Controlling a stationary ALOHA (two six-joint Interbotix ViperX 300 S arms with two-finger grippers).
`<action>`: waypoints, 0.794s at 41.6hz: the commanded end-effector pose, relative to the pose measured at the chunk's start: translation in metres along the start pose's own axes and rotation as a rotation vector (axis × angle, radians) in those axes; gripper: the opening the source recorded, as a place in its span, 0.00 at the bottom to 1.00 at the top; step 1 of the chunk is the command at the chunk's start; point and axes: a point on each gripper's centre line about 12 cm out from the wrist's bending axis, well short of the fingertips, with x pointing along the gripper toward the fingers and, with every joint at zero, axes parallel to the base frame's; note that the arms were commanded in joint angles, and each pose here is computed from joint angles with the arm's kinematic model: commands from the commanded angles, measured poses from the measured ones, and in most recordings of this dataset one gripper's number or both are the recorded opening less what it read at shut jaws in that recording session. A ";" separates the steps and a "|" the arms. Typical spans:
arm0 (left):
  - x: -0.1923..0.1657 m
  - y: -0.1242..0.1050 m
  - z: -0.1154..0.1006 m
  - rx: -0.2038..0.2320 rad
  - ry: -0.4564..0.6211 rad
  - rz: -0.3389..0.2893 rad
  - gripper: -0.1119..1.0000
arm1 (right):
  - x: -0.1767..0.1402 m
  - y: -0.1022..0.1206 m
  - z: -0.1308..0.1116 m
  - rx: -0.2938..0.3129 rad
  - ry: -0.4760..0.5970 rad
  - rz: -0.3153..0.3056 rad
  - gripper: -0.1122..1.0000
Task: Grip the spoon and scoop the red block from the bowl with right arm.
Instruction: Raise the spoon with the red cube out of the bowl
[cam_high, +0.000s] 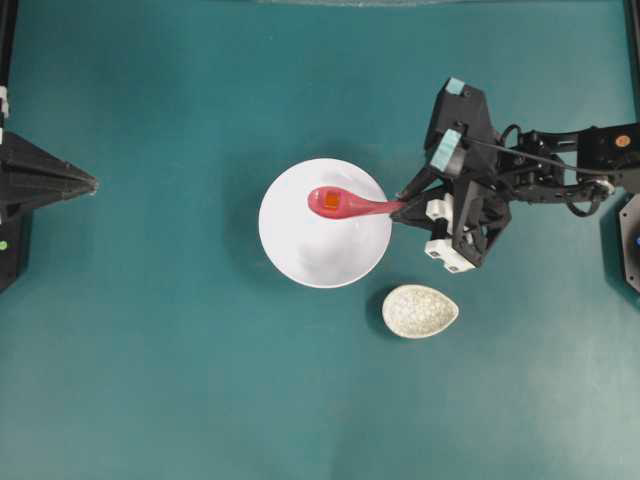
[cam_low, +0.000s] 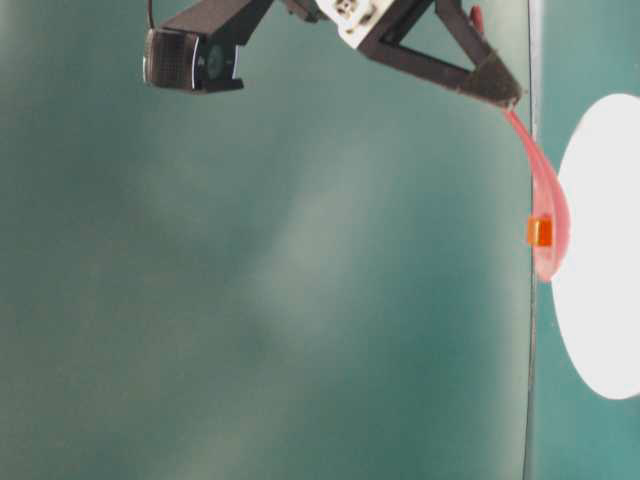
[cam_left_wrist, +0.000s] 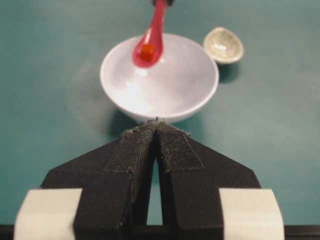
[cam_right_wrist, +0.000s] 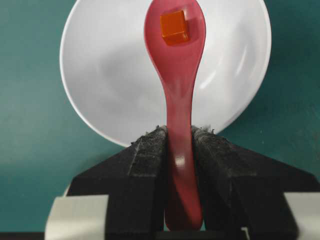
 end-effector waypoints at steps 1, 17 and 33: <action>-0.002 0.000 0.012 -0.001 -0.032 0.001 0.13 | -0.007 0.004 0.009 -0.006 -0.042 0.015 0.31; -0.001 0.000 0.011 0.001 -0.025 0.002 0.13 | -0.008 0.006 0.016 -0.007 -0.079 0.021 0.31; 0.001 0.000 0.009 0.002 -0.012 0.003 0.13 | -0.016 0.018 0.047 -0.021 -0.137 0.047 0.31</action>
